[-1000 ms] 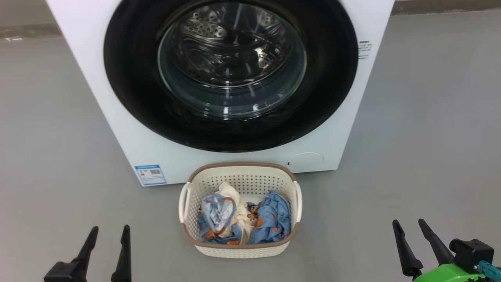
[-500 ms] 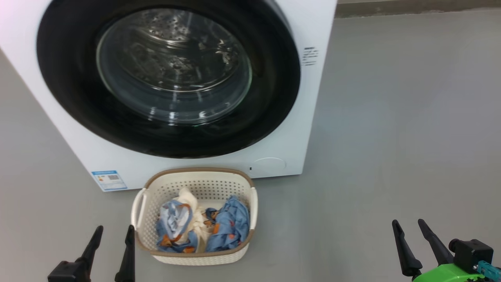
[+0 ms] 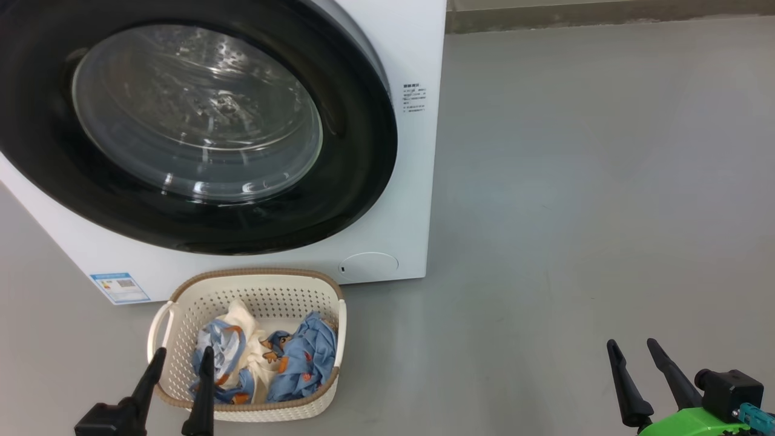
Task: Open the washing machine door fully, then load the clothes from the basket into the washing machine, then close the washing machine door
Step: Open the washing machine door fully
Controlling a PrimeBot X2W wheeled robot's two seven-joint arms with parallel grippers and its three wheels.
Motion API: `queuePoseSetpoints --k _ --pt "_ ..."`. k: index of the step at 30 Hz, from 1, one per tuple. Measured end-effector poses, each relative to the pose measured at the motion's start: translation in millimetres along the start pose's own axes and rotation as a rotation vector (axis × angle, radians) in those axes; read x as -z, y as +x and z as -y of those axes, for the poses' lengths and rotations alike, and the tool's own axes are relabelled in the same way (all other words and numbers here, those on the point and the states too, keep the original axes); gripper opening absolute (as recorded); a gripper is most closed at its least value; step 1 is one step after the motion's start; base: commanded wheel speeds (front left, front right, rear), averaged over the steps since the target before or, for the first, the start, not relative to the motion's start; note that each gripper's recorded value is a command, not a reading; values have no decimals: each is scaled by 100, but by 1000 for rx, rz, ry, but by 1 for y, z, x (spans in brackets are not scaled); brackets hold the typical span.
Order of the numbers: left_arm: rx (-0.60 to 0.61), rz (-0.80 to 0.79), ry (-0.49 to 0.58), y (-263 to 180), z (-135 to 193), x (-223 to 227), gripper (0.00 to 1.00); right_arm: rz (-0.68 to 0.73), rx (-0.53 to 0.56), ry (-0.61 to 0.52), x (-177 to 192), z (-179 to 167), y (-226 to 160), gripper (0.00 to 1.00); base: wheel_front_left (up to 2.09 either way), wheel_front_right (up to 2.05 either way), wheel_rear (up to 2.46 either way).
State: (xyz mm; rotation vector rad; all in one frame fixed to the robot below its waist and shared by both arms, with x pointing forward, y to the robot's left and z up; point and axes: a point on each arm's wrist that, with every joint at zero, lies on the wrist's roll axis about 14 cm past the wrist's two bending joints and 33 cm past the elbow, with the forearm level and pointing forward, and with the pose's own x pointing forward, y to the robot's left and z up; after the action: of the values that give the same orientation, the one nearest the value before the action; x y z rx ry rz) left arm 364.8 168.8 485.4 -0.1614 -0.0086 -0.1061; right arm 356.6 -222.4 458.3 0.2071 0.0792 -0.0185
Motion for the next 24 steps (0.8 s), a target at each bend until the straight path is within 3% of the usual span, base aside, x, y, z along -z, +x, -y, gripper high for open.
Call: queuePoseSetpoints --k 10,11,12,14,15,24 --pt "7 -3 -19 1 3 1 100 13 -4 1 -3 -3 2 100 6 6 -11" --pt "8 -3 -20 1 4 2 100 20 -2 9 -5 -4 3 95 0 0 0" --pt "10 -4 -22 1 5 2 100 26 -2 15 -6 -5 3 47 0 0 0" --pt "11 -4 -30 1 6 2 100 38 -6 33 -9 -9 5 9 0 0 0" --pt "11 -5 -36 1 7 3 100 61 -4 72 -15 -12 9 0 0 0 0" --pt "13 -17 -59 6 11 8 100 287 -49 394 -87 -36 53 0 0 0 0"
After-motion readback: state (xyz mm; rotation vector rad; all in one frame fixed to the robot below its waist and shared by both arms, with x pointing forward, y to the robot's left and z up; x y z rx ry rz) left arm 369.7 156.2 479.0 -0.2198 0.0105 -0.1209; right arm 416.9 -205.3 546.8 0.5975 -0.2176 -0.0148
